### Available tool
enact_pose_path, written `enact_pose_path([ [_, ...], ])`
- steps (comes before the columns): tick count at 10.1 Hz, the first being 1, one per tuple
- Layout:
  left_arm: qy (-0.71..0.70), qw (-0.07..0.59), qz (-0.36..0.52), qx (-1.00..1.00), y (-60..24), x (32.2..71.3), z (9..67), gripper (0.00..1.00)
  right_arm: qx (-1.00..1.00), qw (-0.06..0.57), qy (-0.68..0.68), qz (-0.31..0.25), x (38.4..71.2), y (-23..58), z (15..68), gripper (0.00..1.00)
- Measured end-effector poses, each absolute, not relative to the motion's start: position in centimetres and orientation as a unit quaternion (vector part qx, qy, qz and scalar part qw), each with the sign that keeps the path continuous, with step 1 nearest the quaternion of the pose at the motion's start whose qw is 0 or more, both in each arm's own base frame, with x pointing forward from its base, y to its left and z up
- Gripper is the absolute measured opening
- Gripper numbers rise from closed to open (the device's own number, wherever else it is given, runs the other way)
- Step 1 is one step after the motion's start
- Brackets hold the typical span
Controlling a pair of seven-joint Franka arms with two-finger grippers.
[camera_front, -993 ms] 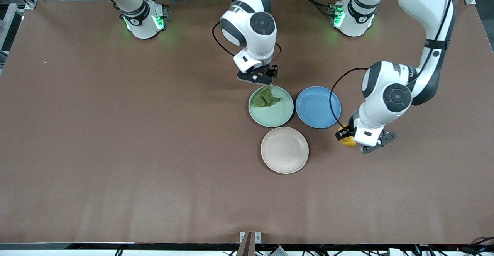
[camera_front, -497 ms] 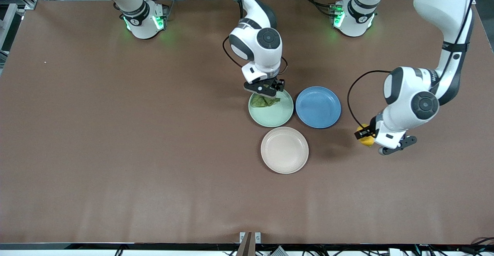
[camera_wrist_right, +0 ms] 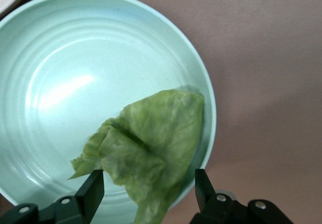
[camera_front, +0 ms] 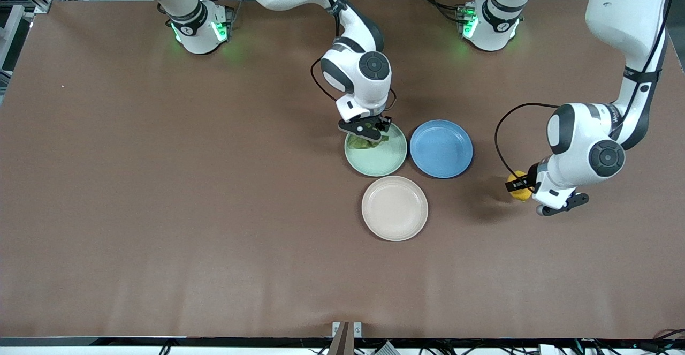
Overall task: Pick lemon and lettuce from plates
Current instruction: 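Set the lemon on the table while the right gripper lifts the lettuce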
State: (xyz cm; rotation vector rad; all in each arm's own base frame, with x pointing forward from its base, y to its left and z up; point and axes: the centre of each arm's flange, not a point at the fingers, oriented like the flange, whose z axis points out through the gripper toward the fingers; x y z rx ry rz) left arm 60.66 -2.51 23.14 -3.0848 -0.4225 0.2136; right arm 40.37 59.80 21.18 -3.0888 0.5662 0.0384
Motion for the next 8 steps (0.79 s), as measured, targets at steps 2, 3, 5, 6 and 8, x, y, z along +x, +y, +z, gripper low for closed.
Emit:
enact_pose_path([
  [2,-0.122,0.009,0.072,-0.99,-2.1,60.6,22.7,0.99,-0.983,0.005,0.181,0.008,40.6,59.8,20.7,0.78],
  [3,-0.122,0.009,0.071,-0.99,-1.9,60.6,22.7,1.0,-0.983,0.005,0.182,0.007,40.8,59.9,20.7,0.77],
  [5,-0.121,0.009,0.069,-0.99,-2.0,60.6,23.0,1.0,-0.983,0.004,0.183,0.006,40.9,59.9,20.2,0.68],
  [6,-0.119,0.008,0.066,-0.991,-2.2,60.4,23.7,1.0,-0.983,0.005,0.183,0.005,41.0,59.9,19.6,0.65],
  [8,-0.116,0.009,0.06,-0.991,-2.5,58.8,25.8,1.0,-0.983,0.007,0.183,0.003,41.1,60.0,19.0,0.35],
])
